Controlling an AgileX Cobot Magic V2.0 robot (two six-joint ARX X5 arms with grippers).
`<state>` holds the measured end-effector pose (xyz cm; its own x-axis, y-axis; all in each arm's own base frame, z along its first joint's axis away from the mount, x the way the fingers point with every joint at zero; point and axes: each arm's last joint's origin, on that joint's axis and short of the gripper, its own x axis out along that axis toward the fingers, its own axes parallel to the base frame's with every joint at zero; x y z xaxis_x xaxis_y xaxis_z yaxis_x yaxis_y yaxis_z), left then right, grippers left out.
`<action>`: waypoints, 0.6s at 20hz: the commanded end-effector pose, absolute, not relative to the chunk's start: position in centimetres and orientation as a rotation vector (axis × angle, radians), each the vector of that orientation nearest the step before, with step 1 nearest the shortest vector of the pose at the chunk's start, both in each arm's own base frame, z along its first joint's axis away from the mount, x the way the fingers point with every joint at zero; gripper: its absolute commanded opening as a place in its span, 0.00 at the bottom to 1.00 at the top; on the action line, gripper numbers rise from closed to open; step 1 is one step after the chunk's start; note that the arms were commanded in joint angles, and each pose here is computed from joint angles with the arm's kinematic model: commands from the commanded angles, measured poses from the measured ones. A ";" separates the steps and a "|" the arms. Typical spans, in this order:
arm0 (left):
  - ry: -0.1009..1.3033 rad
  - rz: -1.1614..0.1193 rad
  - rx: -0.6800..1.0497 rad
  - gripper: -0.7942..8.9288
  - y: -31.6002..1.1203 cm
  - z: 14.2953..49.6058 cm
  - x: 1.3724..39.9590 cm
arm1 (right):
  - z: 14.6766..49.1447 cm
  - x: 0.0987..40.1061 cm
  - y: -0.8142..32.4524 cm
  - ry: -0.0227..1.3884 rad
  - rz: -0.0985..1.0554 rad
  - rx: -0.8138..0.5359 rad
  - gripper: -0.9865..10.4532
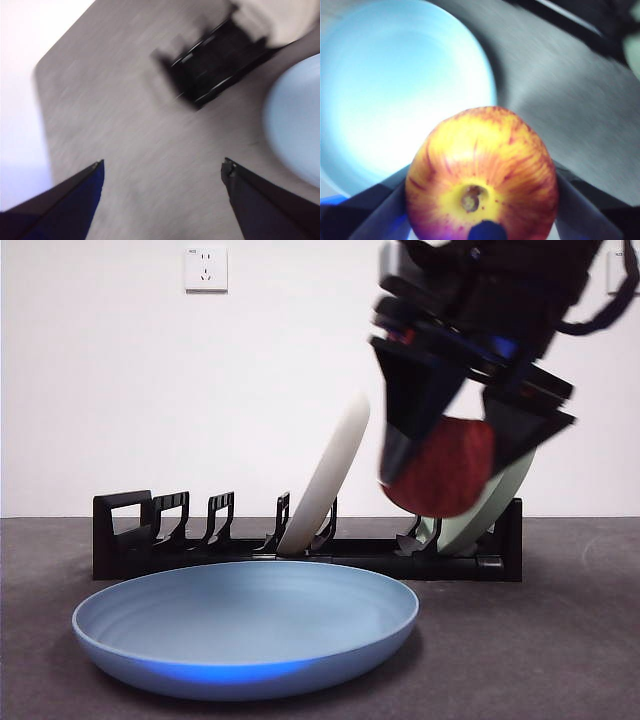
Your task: Take the blue plate from the plate rack,put the plate on the table,take the apple from the table,put the apple in the plate
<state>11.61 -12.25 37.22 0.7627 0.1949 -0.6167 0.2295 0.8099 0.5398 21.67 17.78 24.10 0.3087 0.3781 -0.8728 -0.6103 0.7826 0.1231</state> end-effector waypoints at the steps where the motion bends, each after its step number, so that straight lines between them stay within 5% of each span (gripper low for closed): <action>1: 0.706 0.204 0.549 0.49 -9.6 35.5 11.2 | 24.7 21.2 19.0 1.033 0.708 -0.249 0.08; 5: 0.649 0.337 0.411 0.49 -5.8 35.2 9.4 | 25.1 20.9 20.7 0.977 0.764 -0.256 0.08; 12: 0.560 0.204 0.164 0.46 -1.3 36.3 4.5 | 23.7 22.6 25.1 1.003 0.820 -0.318 0.08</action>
<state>4.61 -1.43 36.84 0.8507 0.2187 -0.4780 -0.1552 0.9733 0.1691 22.51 24.89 24.01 0.2837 0.4623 -0.8401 -0.7289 0.6732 0.1243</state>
